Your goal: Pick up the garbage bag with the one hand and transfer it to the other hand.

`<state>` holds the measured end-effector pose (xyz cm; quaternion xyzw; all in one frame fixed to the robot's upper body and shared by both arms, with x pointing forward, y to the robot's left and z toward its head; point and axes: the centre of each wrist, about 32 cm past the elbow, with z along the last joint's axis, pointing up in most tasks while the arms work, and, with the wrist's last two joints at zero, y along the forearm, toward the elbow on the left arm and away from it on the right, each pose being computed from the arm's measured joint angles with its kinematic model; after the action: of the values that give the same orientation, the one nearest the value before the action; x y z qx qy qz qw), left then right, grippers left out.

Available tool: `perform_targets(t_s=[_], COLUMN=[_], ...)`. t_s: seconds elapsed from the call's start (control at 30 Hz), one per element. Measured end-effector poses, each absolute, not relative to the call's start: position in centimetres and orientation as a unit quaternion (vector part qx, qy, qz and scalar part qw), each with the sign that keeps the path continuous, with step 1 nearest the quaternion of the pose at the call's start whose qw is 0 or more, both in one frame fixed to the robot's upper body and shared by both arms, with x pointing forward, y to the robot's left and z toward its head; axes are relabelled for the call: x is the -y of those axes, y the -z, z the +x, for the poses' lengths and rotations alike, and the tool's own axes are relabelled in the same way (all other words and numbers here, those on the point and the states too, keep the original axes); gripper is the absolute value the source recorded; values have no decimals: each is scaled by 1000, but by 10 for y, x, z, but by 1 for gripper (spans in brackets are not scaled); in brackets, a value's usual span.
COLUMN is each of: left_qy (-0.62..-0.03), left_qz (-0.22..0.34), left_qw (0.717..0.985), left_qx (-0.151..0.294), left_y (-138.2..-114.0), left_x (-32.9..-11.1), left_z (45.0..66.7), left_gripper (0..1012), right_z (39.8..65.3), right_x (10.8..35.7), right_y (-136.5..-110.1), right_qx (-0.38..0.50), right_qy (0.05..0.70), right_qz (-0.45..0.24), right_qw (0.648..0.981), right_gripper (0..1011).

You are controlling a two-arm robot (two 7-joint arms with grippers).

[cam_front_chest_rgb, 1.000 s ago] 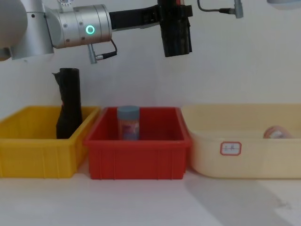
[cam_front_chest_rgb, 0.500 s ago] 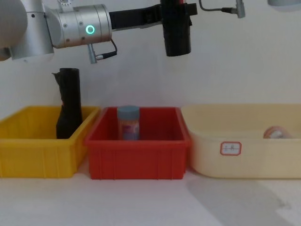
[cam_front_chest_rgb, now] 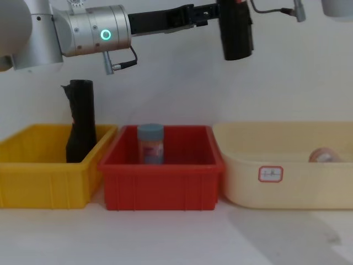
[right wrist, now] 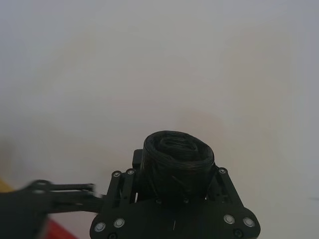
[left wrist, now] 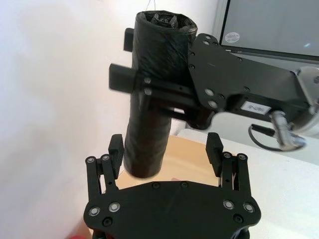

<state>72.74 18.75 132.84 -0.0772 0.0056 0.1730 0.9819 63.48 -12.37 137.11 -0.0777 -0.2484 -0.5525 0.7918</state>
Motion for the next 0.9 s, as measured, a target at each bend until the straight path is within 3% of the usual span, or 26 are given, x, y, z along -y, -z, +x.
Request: perform_targets(t_s=[0.47, 0.9], left_qy=[-173, -173], left_qz=[-77, -77], left_qw=[982, 982], left_qx=[-6, -6], left_y=[-1328, -1328], left_x=[-187, -187], left_z=[727, 727], left_gripper=[1001, 1001], right_z=[642, 647], right_x=[150, 174], right_y=[-1360, -1348], right_qx=[260, 256], right_qy=[629, 677], right_qz=[-99, -116], right_qw=[726, 681], right_gripper=[576, 954])
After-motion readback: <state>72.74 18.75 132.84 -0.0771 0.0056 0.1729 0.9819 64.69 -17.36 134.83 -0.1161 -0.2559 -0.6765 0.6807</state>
